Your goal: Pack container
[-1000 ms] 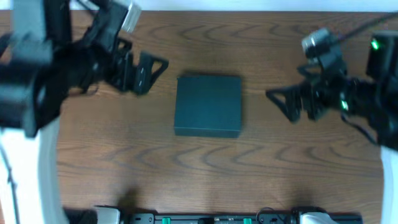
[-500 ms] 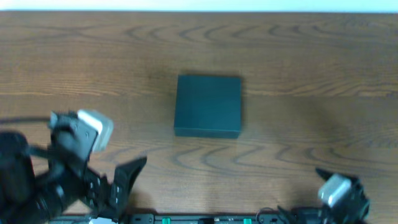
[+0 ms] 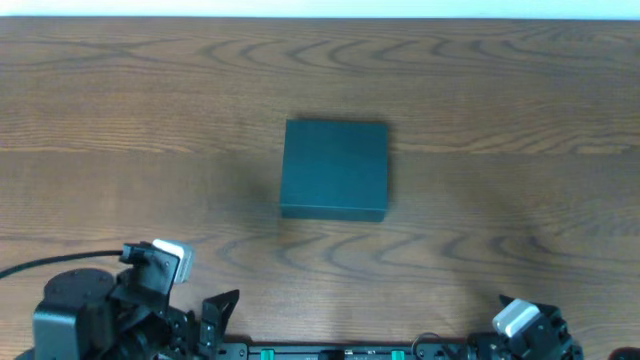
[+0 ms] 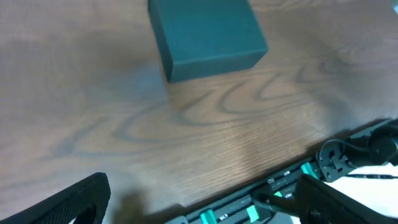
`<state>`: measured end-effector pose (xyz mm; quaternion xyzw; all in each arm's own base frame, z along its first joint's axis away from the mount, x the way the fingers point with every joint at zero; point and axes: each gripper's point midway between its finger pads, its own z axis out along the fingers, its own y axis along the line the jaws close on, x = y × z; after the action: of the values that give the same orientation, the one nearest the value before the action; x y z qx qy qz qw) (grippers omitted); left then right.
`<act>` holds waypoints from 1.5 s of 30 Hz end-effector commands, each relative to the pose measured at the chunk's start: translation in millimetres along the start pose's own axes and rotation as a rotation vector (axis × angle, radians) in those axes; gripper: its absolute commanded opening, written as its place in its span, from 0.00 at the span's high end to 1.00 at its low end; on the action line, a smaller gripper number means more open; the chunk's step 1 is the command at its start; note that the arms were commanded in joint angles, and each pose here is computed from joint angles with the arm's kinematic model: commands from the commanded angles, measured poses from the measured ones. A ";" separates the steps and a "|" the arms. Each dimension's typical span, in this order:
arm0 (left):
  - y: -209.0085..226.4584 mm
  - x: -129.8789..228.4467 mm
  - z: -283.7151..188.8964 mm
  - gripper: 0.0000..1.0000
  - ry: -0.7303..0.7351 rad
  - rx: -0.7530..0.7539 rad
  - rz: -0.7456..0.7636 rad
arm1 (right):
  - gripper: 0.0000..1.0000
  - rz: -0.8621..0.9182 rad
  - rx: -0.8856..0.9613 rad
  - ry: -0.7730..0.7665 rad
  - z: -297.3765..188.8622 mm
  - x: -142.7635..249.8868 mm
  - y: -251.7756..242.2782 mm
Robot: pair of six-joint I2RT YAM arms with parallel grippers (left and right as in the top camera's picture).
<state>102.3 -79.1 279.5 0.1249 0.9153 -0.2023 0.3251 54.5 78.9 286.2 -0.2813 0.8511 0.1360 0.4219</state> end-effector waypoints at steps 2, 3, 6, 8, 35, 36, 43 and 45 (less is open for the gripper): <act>4.7 7.4 8.3 0.04 0.031 -0.010 -0.074 | 0.01 0.011 0.020 0.011 -0.3 3.2 -3.3; 4.9 7.9 8.9 0.04 0.033 -0.010 -0.075 | 0.01 0.011 0.020 0.011 -0.3 3.2 -3.3; 4.9 7.9 8.9 0.04 0.033 -0.010 -0.075 | 0.01 0.011 0.020 0.011 -0.3 3.2 -3.3; 4.9 7.9 8.9 0.04 0.033 -0.010 -0.075 | 0.01 0.011 0.020 0.011 -0.3 3.2 -3.3; 126.0 16.8 82.3 0.05 -0.392 -0.456 -0.084 | 0.01 0.011 0.020 0.011 -0.3 3.2 -3.3; 129.0 17.3 88.4 0.05 -0.409 -0.453 -0.085 | 0.01 0.011 0.020 0.011 -0.3 3.2 -3.3; 137.2 20.8 131.9 0.05 -0.479 -0.373 -0.068 | 0.01 0.011 0.020 0.011 -0.3 3.2 -3.3; 137.9 23.4 139.3 0.05 -0.487 -0.354 -0.080 | 0.01 0.011 0.020 0.011 -0.3 3.2 -3.3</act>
<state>208.7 -11.7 131.1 -0.0215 0.8397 -0.0544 0.5399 56.2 74.4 284.3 -0.2751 0.8560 0.1236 0.4200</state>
